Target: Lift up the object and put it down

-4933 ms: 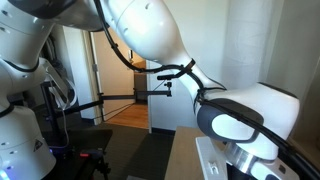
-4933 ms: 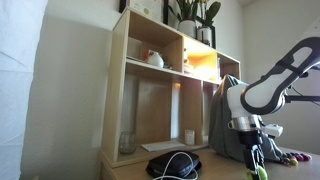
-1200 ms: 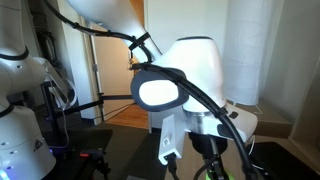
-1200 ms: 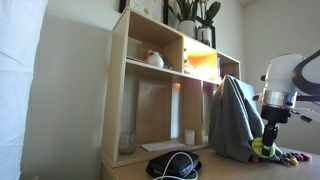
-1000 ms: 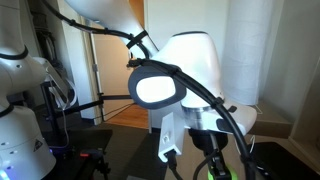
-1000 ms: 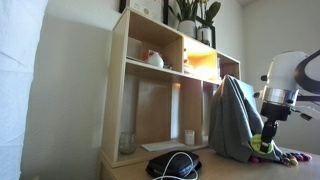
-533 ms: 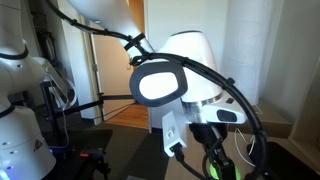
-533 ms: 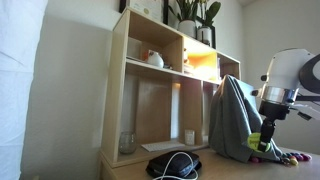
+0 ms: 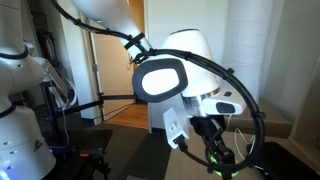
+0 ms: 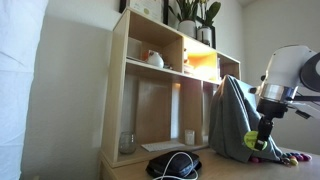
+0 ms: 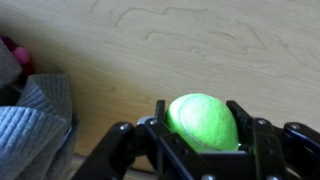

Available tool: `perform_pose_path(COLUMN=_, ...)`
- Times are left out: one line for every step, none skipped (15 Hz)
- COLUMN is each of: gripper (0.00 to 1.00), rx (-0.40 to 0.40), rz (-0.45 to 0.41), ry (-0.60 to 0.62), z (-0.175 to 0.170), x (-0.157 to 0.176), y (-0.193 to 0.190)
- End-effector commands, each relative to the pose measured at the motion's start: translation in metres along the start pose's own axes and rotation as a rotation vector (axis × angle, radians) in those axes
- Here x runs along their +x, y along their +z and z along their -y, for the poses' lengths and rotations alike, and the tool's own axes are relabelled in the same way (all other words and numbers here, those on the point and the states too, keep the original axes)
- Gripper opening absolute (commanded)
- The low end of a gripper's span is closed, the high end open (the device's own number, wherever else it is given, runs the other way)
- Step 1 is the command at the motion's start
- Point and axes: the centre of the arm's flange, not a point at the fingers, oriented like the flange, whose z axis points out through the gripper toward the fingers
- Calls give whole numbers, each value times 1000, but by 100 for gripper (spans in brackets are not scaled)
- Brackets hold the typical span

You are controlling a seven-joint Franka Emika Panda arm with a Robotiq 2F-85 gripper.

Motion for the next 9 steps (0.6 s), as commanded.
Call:
perform_pose_path(gripper=37, rx=-11, rz=41, ry=3, z=7, x=9, y=-18)
perform_pose_path(gripper=37, rx=-6, rz=53, ry=1, z=9, x=10, y=-22)
perform_pose_path(gripper=37, rx=-6, rz=63, ry=-1, z=11, x=10, y=-30)
perform_pose_path(gripper=37, rx=-11, rz=70, ry=0, z=13, x=9, y=-36)
perform_pose_path(gripper=37, rx=-11, rz=68, ry=4, z=14, x=8, y=-44)
perform_pose_path(gripper=37, rx=-15, rz=63, ry=8, z=17, x=6, y=-53)
perform_pose_path(gripper=37, rx=-18, rz=59, ry=5, z=18, x=5, y=-60)
perform_pose_path(gripper=37, rx=-22, rz=55, ry=10, z=19, x=5, y=-65)
perform_pose_path(gripper=37, rx=-26, rz=49, ry=9, z=20, x=5, y=-71)
